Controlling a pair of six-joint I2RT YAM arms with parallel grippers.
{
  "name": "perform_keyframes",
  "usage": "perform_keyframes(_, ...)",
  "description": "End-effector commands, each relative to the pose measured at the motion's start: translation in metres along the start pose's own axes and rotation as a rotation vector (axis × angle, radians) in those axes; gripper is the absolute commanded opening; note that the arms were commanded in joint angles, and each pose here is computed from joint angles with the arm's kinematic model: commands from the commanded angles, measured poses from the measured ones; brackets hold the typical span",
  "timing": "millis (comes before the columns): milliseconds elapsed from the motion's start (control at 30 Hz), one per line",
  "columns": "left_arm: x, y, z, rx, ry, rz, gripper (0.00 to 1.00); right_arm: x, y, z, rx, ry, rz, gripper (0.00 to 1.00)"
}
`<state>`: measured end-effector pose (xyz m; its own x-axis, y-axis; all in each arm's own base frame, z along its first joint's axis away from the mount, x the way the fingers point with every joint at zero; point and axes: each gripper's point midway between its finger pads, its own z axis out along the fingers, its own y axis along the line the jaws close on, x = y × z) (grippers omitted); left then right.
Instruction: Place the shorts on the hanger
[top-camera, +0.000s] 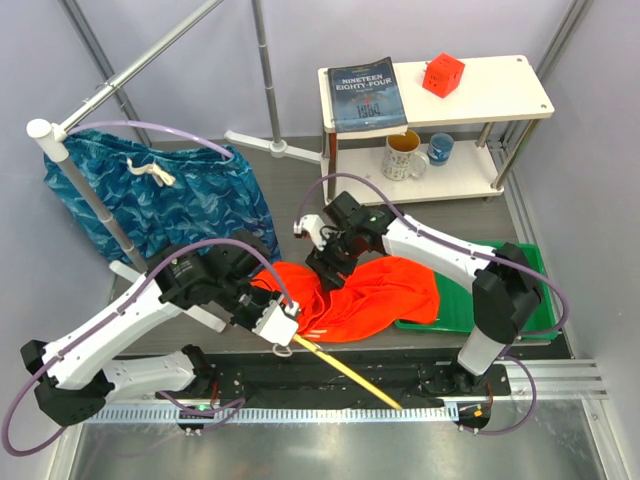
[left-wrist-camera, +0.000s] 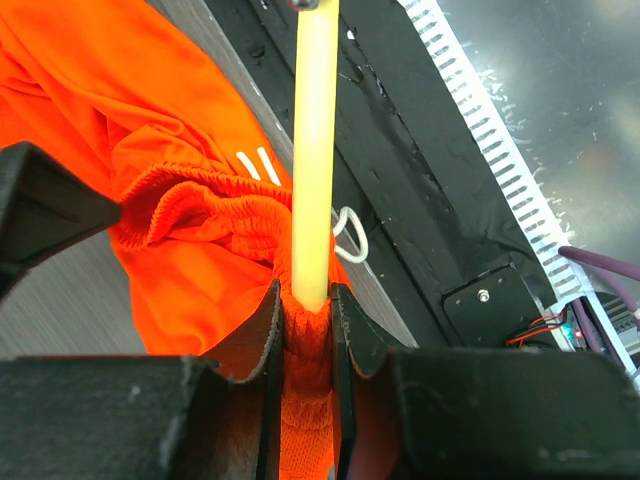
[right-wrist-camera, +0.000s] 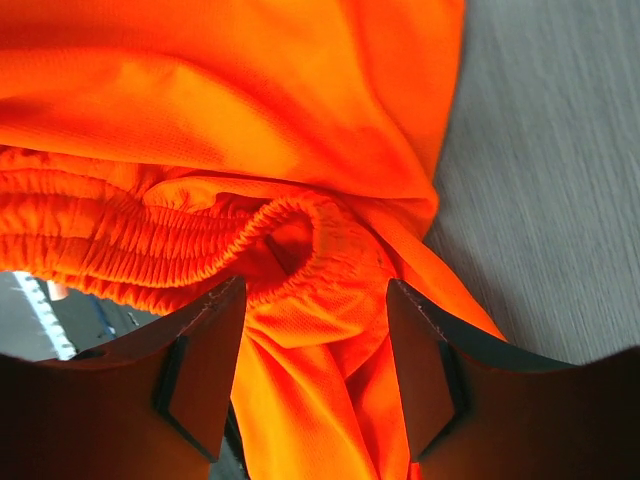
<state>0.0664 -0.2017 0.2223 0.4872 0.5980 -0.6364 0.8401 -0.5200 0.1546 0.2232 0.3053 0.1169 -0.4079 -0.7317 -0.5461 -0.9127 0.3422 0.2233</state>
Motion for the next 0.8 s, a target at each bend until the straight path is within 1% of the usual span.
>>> perform_keyframes(0,-0.015,0.002,-0.007,-0.039,-0.058,0.015,0.00,-0.007,-0.010,0.006,0.074,0.020,-0.088,0.63)
perform_keyframes(33,-0.015,0.003,-0.006,-0.036,-0.057,0.009,0.00,-0.004,-0.013,0.012,0.086,0.040,-0.092,0.62)
perform_keyframes(267,-0.017,0.005,-0.005,-0.043,-0.065,-0.007,0.00,-0.008,-0.019,0.030,0.115,0.064,-0.145,0.60)
perform_keyframes(333,-0.017,0.009,-0.004,-0.067,-0.072,-0.033,0.00,-0.007,-0.018,0.034,0.117,0.075,-0.154,0.56)
perform_keyframes(367,-0.017,0.010,-0.004,-0.078,-0.076,-0.045,0.00,-0.005,-0.019,0.036,0.119,0.081,-0.149,0.52)
perform_keyframes(400,-0.016,0.011,-0.005,-0.088,-0.082,-0.083,0.00,-0.004,-0.019,0.034,0.121,0.085,-0.141,0.40)
perform_keyframes(467,-0.014,0.013,-0.007,-0.109,-0.090,-0.120,0.00,0.004,-0.016,0.028,0.110,0.098,-0.104,0.26)
perform_keyframes(500,-0.012,0.013,-0.012,-0.137,-0.099,-0.158,0.00,0.001,-0.018,0.014,0.124,0.070,-0.086,0.13)
perform_keyframes(533,-0.011,0.014,-0.015,-0.150,-0.110,-0.176,0.00,0.005,-0.022,0.007,0.134,0.065,-0.063,0.06)
perform_keyframes(567,-0.012,0.015,-0.017,-0.166,-0.124,-0.193,0.00,0.010,-0.026,0.000,0.148,0.061,-0.044,0.01)
perform_keyframes(600,-0.008,0.020,-0.023,-0.208,-0.133,-0.229,0.00,0.006,-0.028,-0.015,0.163,0.023,-0.025,0.01)
perform_keyframes(633,-0.007,0.020,-0.027,-0.243,-0.157,-0.281,0.00,0.008,-0.045,-0.030,0.194,-0.005,0.029,0.01)
perform_keyframes(667,-0.010,0.028,-0.031,-0.284,-0.195,-0.293,0.00,0.011,-0.049,-0.040,0.196,-0.018,0.060,0.01)
perform_keyframes(700,-0.005,0.031,-0.039,-0.338,-0.209,-0.326,0.00,0.010,-0.058,-0.061,0.209,-0.068,0.122,0.01)
perform_keyframes(767,-0.004,0.034,-0.046,-0.386,-0.235,-0.352,0.00,0.015,-0.058,-0.078,0.191,-0.092,0.164,0.01)
